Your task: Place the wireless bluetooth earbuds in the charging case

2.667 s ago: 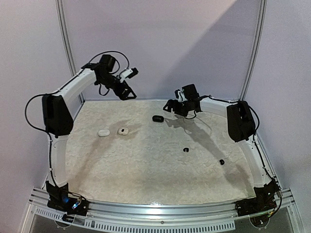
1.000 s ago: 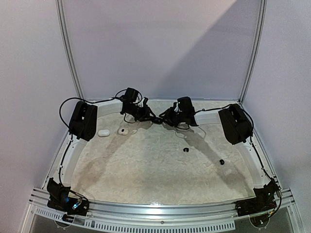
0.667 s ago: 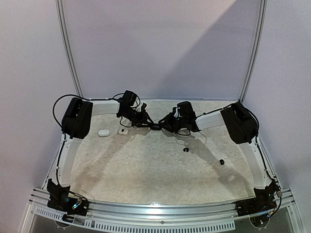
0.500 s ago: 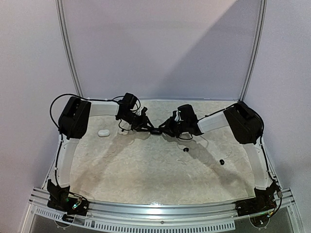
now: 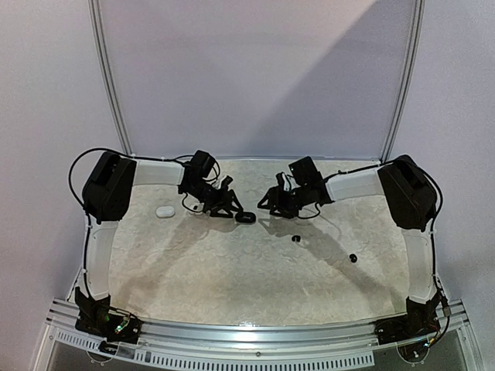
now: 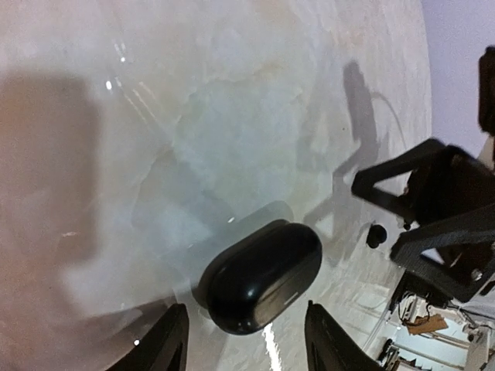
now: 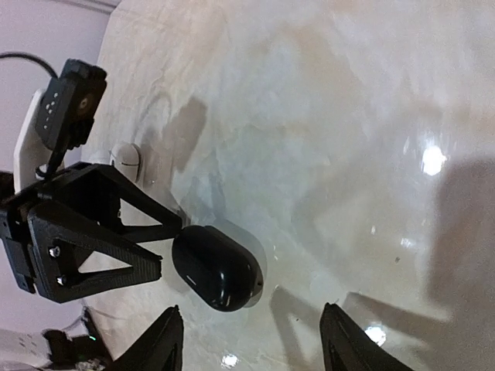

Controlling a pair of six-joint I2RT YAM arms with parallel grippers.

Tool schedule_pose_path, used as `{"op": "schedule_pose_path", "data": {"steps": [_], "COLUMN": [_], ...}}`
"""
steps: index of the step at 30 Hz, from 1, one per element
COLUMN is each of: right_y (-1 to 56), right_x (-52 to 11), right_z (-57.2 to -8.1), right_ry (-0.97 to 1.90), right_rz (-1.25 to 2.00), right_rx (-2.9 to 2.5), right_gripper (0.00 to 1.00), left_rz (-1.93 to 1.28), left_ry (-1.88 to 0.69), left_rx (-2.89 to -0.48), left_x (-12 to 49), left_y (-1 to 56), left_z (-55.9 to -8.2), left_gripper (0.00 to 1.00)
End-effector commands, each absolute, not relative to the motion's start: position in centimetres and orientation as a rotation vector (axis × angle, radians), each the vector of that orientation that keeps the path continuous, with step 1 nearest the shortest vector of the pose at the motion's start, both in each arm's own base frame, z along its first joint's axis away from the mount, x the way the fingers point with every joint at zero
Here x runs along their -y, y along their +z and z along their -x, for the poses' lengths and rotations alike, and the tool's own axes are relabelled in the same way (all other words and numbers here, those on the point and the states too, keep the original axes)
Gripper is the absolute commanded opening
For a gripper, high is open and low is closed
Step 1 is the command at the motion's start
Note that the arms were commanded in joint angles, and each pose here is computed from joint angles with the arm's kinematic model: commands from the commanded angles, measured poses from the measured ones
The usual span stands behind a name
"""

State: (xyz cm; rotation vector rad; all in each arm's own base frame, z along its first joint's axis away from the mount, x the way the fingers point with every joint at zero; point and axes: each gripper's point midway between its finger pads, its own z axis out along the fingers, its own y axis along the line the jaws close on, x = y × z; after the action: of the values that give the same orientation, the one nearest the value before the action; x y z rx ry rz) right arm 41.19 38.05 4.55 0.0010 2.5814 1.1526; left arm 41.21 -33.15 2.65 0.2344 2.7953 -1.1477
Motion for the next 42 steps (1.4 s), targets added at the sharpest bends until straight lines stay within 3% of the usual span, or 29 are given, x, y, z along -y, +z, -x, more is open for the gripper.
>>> {"op": "schedule_pose_path", "data": {"steps": [1, 5, 9, 10, 11, 15, 22, 24, 27, 33, 35, 38, 42], "right_y": [9.4, 10.0, 8.6, 8.4, 7.2, 4.2, 2.0, 1.1, 0.3, 0.7, 1.2, 1.3, 0.8], "right_x": [-37.1, -38.2, -40.2, -40.8, -41.2, -42.5, -42.8, -42.7, -42.7, -43.6, -44.1, -44.4, -44.3], "right_z": [-42.3, -42.3, -40.8, -40.7, -40.4, -39.8, -40.7, -40.6, -40.1, -40.4, -40.6, -40.7, -39.6], "right_ry": [0.900, 0.764, 0.601, 0.555, 0.515, 0.426, 0.388, 0.345, 0.332, 0.352, 0.367, 0.361, 0.384], "right_rz": [0.553, 1.051, 1.527, 1.589, 1.666, 1.830, 1.773, 1.789, 1.820, 1.803, 1.789, 1.784, 1.862], "right_rx": [-2.467, -2.284, -2.049, -2.012, -1.987, -1.950, -2.032, -2.046, -2.044, -2.012, -1.988, -1.977, -1.948], "right_gripper": [0.65, 0.69, 0.78, 0.79, 0.81, 0.84, 0.84, 0.76, 0.56, 0.43, 0.44, 0.59, 0.60], "left_rz": [-0.312, -0.358, -0.460, -0.474, -0.472, -0.399, -0.438, -0.452, -0.476, -0.540, -0.552, -0.551, -0.536], "left_ry": [-1.206, -1.251, -1.116, -1.091, -1.068, -1.018, -1.096, -1.115, -1.093, -1.052, -1.043, -1.046, -1.055], "left_rx": [-2.718, -2.638, -2.652, -2.653, -2.661, -2.662, -2.593, -2.578, -2.573, -2.553, -2.552, -2.560, -2.563], "left_x": [32.7, 30.8, 27.2, 26.4, 25.6, 23.1, 23.8, 24.1, 24.0, 23.6, 23.6, 23.5, 23.5], "left_y": [7.4, 10.8, 12.3, 12.5, 12.5, 12.6, 14.3, 14.7, 15.0, 15.8, 15.9, 15.7, 15.6], "left_z": [-41.9, -42.1, -42.2, -42.4, -42.5, -43.7, -43.8, -43.8, -43.9, -43.6, -43.4, -43.2, -43.2], "left_gripper": [0.54, 0.61, 0.81, 0.94, 0.98, 0.99, 0.99, 0.99, 0.99, 0.95, 0.94, 0.94, 0.93]}}
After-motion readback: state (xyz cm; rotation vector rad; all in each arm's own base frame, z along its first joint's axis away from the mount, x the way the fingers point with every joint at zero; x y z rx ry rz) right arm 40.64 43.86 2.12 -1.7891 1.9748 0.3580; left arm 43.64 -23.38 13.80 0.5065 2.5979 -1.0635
